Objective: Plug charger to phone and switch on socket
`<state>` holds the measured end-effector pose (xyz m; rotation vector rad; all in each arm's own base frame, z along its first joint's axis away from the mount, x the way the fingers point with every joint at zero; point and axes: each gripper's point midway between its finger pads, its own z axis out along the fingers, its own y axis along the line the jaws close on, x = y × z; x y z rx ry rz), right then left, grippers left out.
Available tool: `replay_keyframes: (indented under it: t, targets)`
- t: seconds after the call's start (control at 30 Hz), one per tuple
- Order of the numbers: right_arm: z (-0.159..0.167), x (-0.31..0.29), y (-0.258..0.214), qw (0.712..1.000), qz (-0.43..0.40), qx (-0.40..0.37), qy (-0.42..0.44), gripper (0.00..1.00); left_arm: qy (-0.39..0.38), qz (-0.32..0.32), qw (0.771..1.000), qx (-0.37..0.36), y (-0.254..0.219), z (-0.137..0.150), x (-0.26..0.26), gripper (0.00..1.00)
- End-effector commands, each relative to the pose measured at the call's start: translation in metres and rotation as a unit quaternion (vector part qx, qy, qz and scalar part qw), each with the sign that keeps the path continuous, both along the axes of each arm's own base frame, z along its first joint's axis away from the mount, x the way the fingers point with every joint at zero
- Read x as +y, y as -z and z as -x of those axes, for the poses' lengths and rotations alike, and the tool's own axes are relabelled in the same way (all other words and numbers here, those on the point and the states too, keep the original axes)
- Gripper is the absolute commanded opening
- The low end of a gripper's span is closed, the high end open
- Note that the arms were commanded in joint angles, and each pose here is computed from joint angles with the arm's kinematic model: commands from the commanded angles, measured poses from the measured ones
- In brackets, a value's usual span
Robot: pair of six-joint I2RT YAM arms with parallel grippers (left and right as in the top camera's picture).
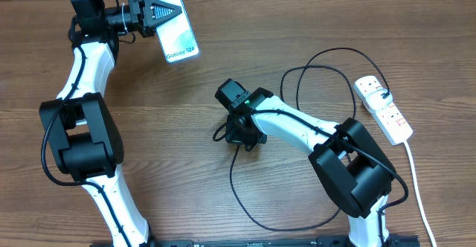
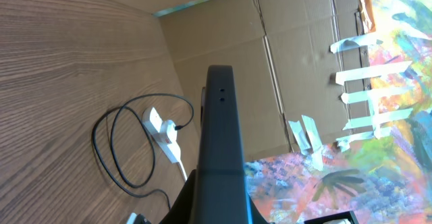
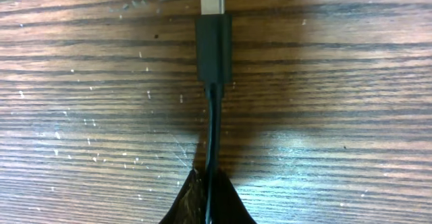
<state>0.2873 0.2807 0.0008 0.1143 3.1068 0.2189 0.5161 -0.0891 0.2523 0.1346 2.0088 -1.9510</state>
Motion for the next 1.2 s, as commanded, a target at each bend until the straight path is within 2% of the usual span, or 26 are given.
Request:
replay_keyframes:
  t: [0.0,0.1,0.2,0.37,0.5,0.8,1.07,1.17]
  targets:
    - [-0.001,0.015,-0.015,0.998,-0.037,0.002,-0.042,0.04,0.01,0.0,1.0,-0.014,-0.011,0.005,-0.001,0.04]
    - [0.012,0.038,-0.062,0.988,-0.123,0.004,-0.099,0.04,0.015,0.0,1.0,-0.012,-0.011,0.005,-0.006,0.04]
    - [0.024,0.053,-0.111,0.973,-0.18,-0.029,-0.14,0.04,0.023,0.001,1.0,-0.007,-0.011,0.007,-0.014,0.04]
    - [0.03,0.071,-0.159,0.952,-0.234,-0.086,-0.176,0.04,0.055,0.001,0.998,-0.01,-0.011,0.015,-0.046,0.04]
    - [0.024,0.081,-0.173,0.934,-0.283,-0.097,-0.196,0.04,0.075,0.001,0.997,-0.013,-0.012,0.02,-0.066,0.04]
    - [-0.012,0.059,-0.179,0.935,-0.291,-0.123,-0.163,0.04,0.077,0.002,0.997,-0.005,-0.012,0.021,-0.068,0.04]
    - [-0.019,0.059,-0.186,0.927,-0.311,-0.129,-0.162,0.04,0.075,0.002,0.997,-0.005,-0.012,0.02,-0.066,0.04]
    - [-0.019,0.067,-0.195,0.915,-0.337,-0.136,-0.174,0.04,0.075,0.002,0.997,-0.005,-0.012,0.02,-0.066,0.04]
